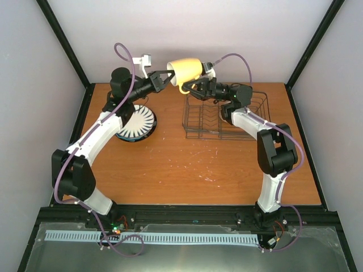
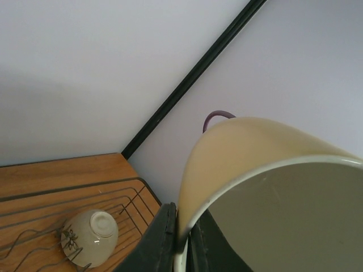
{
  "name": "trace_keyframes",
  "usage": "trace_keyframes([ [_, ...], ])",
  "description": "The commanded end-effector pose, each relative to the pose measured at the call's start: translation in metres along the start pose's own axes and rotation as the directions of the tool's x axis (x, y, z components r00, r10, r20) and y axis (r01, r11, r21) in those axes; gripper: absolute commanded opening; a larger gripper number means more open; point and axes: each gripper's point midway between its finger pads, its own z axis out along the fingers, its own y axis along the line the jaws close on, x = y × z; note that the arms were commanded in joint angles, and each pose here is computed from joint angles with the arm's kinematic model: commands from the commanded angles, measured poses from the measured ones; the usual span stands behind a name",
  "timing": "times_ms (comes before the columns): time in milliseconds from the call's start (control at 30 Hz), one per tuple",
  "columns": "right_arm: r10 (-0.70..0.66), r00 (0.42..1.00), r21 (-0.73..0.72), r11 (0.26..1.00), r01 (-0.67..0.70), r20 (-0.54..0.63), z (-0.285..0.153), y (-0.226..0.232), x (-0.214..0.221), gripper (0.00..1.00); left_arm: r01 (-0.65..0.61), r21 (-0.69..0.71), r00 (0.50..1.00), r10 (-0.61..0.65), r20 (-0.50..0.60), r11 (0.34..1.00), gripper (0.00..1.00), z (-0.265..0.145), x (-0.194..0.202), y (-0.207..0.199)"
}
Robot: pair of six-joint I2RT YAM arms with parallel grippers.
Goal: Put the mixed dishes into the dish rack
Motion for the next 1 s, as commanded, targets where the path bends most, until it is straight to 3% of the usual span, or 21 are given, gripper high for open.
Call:
trace_keyframes([
  [0, -0.087, 0.996, -0.037, 0.996, 0.087, -0.009, 0.006, 0.015, -0.002, 0.03, -0.092, 0.059, 0.993, 0.087, 0.079, 0.994, 0.06, -0.002, -0.032, -0.034],
  [67, -0.091, 0.996, -0.029, 0.995, 0.091, -0.001, 0.006, 0.015, -0.004, 0.03, -0.090, 0.048, 0.993, 0.086, 0.077, 0.995, 0.17, -0.001, -0.031, -0.032],
  [167, -0.095, 0.995, -0.007, 0.995, 0.095, 0.012, 0.004, 0.013, -0.007, 0.03, -0.097, 0.041, 0.993, 0.094, 0.066, 0.994, 0.23, -0.001, -0.030, -0.031],
  [200, -0.102, 0.995, 0.002, 0.995, 0.102, 0.021, 0.002, 0.014, -0.010, 0.03, -0.101, 0.036, 0.993, 0.098, 0.062, 0.994, 0.30, 0.000, -0.031, -0.031],
  [233, -0.105, 0.994, 0.014, 0.994, 0.104, 0.028, 0.000, 0.013, -0.011, 0.03, -0.100, 0.027, 0.994, 0.098, 0.055, 0.995, 0.39, 0.000, -0.030, -0.029],
  [267, -0.109, 0.993, 0.031, 0.994, 0.108, 0.041, -0.005, 0.012, -0.015, 0.03, -0.108, 0.020, 0.993, 0.107, 0.053, 0.994, 0.56, 0.000, -0.031, -0.029],
  [300, -0.122, 0.991, 0.046, 0.992, 0.119, 0.049, -0.009, 0.010, -0.018, 0.03, -0.114, 0.012, 0.992, 0.114, 0.049, 0.993, 0.88, 0.001, -0.031, -0.028],
  [333, -0.126, 0.990, 0.065, 0.990, 0.122, 0.056, -0.013, 0.009, -0.021, 0.03, -0.122, 0.000, 0.991, 0.121, 0.049, 0.993, 0.98, 0.000, -0.032, -0.027],
  [467, -0.177, 0.979, 0.183, 0.971, 0.156, 0.105, -0.043, 0.010, -0.037, 0.03, -0.183, -0.097, 0.982, 0.186, 0.024, 0.978, 1.00, -0.004, -0.036, -0.020],
  [567, -0.188, 0.975, 0.394, 0.910, 0.128, 0.118, -0.079, -0.005, -0.048, 0.03, -0.251, -0.238, 0.966, 0.260, 0.004, 0.938, 1.00, -0.014, -0.042, -0.004],
  [700, -0.296, 0.955, 0.714, 0.668, 0.210, -0.004, -0.120, -0.008, -0.047, 0.03, -0.313, -0.422, 0.945, 0.322, -0.052, 0.851, 1.00, -0.035, -0.041, 0.024],
  [833, -0.335, 0.942, 0.902, 0.405, 0.149, -0.005, -0.181, -0.013, -0.041, 0.03, -0.371, -0.516, 0.922, 0.373, -0.104, 0.772, 1.00, -0.052, -0.034, 0.043],
  [967, -0.285, 0.955, 0.995, 0.031, 0.096, -0.083, -0.248, -0.028, -0.015, 0.03, -0.390, -0.566, 0.914, 0.379, -0.143, 0.727, 1.00, -0.062, -0.024, 0.062],
])
